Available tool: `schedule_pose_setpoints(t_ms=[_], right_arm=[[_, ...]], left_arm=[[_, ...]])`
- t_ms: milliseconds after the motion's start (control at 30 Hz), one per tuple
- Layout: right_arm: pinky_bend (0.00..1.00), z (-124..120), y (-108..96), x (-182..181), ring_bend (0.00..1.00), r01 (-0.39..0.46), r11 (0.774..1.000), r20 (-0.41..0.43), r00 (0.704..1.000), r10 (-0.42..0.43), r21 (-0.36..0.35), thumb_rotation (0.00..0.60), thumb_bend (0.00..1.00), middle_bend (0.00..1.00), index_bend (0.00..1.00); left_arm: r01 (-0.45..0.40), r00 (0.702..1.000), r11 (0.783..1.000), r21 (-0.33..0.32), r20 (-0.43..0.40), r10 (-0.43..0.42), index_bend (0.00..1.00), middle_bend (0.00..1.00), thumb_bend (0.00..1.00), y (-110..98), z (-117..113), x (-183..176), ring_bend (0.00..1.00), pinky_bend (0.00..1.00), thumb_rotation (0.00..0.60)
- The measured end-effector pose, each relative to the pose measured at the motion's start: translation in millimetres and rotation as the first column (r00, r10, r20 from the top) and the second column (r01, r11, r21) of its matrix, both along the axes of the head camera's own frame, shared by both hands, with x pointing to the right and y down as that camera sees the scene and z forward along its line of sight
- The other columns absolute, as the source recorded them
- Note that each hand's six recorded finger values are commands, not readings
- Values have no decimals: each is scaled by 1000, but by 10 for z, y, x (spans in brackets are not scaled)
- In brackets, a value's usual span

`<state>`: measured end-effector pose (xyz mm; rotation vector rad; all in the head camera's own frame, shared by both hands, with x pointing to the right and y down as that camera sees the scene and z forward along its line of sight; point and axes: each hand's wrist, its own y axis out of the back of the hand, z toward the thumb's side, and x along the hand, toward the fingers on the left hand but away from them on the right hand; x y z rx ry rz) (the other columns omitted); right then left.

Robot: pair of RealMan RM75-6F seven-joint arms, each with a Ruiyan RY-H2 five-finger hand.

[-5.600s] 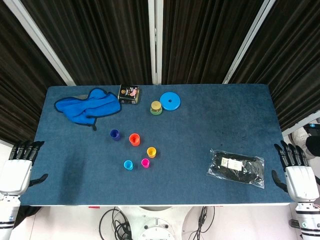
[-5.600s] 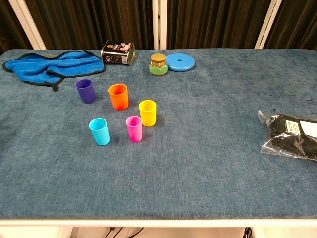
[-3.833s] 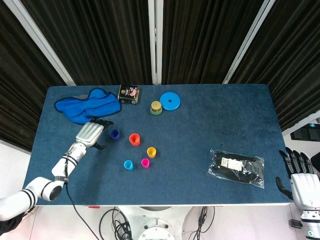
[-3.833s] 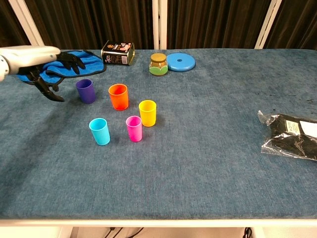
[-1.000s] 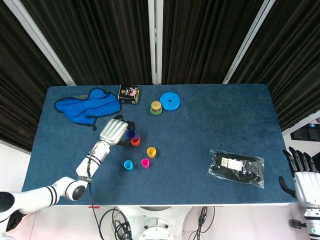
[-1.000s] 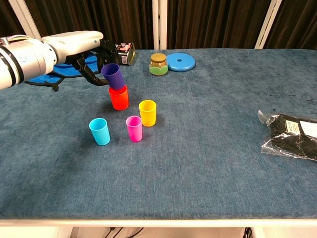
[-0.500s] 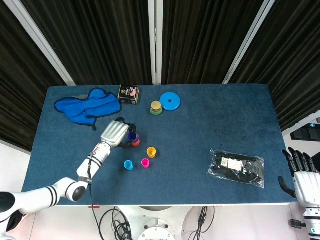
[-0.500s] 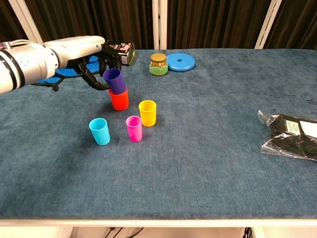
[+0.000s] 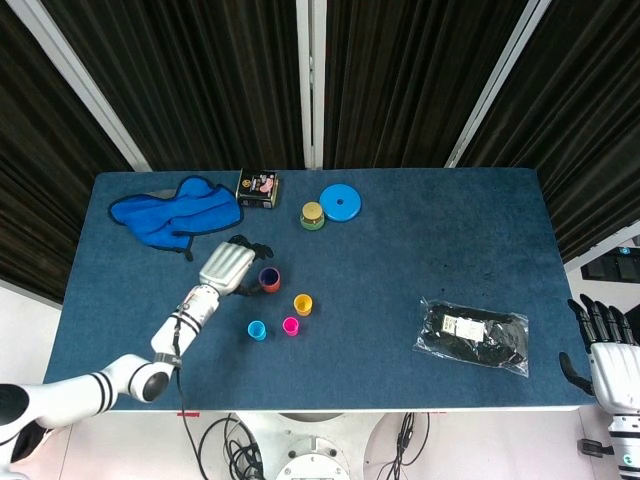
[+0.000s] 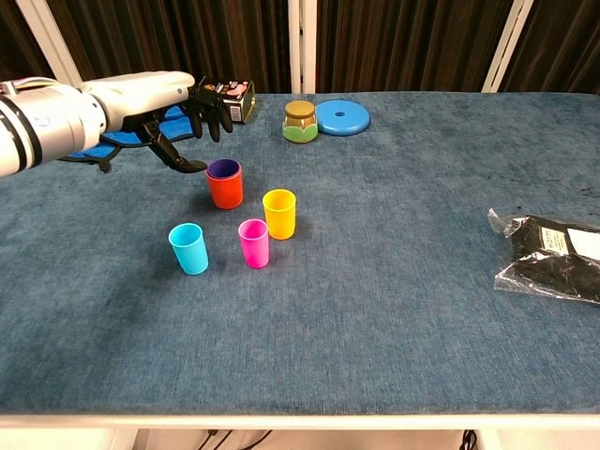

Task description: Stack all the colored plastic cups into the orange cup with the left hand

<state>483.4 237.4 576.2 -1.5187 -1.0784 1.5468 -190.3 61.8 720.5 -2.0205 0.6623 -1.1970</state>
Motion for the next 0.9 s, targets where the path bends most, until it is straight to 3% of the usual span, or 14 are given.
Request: schedule_pose_setpoints(t_ms=[233, 467, 567, 900], right_arm=[[0, -14, -9, -5, 0, -1, 1000, 0, 1000, 1, 6, 600, 327, 0, 0], [0, -49, 1, -47, 0, 12, 1000, 6, 1000, -12, 16, 600, 327, 0, 0], [0, -69, 21, -43, 0, 13, 1000, 8, 1000, -13, 20, 600, 327, 0, 0], [0, -81, 55, 15, 0, 5, 1000, 15, 1000, -5, 24, 600, 327, 0, 0]], left_arm=[[-44, 997, 998, 37, -60, 46, 289, 309, 263, 72, -213, 151, 309, 190, 600], [-214, 971, 972, 91, -92, 223, 293, 310, 262, 293, -460, 502, 309, 184, 600], [-271, 957, 959, 87, -80, 277, 287, 310, 244, 382, -431, 598, 309, 184, 600], [-327, 942, 942, 68, -54, 331, 282, 311, 229, 426, -155, 764, 309, 184, 600]])
